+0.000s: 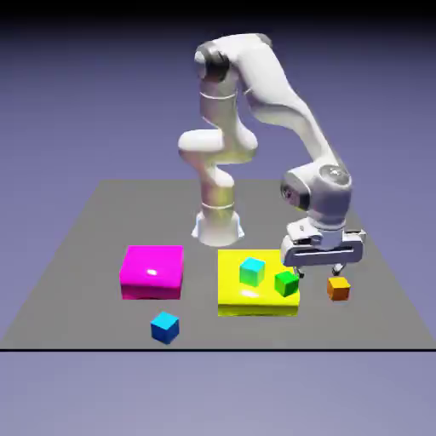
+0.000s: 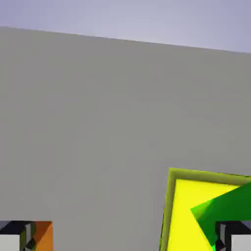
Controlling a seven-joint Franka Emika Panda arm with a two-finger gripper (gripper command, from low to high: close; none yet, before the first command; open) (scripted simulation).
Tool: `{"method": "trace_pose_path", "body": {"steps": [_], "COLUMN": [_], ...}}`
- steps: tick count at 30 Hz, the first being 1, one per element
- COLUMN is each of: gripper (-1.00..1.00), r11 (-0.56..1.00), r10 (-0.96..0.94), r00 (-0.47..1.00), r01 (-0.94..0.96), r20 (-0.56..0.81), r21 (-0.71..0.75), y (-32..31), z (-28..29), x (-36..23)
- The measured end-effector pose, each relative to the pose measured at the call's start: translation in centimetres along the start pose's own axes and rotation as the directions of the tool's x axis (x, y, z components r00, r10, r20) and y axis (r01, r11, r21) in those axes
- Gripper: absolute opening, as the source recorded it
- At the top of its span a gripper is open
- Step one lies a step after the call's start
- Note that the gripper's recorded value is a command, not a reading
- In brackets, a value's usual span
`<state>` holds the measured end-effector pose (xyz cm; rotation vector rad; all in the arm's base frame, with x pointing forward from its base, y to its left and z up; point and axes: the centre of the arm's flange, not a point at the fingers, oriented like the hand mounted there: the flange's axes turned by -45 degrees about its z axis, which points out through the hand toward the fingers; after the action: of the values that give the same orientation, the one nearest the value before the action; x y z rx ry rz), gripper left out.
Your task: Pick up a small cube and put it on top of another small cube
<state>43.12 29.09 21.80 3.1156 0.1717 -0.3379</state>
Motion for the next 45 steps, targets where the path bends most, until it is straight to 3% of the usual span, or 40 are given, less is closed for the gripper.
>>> {"method": "trace_pose_path", "body": {"steps": [5,7,10,11,13,18,25,35,40,45], "gripper": [0.00,0.00,0.00,-1.00,-1.00,-1.00,-1.00,-1.00,-1.00,-1.00], "r11": [1.000,1.000,1.000,1.000,1.000,0.998,0.989,0.960,0.962,0.825], "r10": [-0.002,-0.002,-0.002,-0.002,-0.002,-0.055,-0.118,-0.134,0.260,0.526], "r00": [0.983,0.979,0.979,0.979,0.979,0.988,0.990,0.960,0.964,0.823], "r01": [0.004,0.004,0.004,0.004,0.004,0.059,0.111,0.064,-0.263,-0.555], "r20": [0.185,0.204,0.204,0.204,0.205,0.141,-0.071,-0.247,-0.047,0.215], "r21": [-0.009,-0.010,-0.010,-0.010,-0.009,-0.024,-0.101,-0.273,-0.079,0.106], "y": [-5.8,-6.5,-6.4,-6.4,-6.4,-6.5,2.3,18.1,32.4,45.5], "z": [4.1,4.4,10.5,11.3,11.3,3.5,-2.0,-8.4,-6.5,-3.5], "x": [-1.5,-1.7,-2.1,-2.3,-2.3,-1.7,4.0,8.7,9.8,7.2]}}
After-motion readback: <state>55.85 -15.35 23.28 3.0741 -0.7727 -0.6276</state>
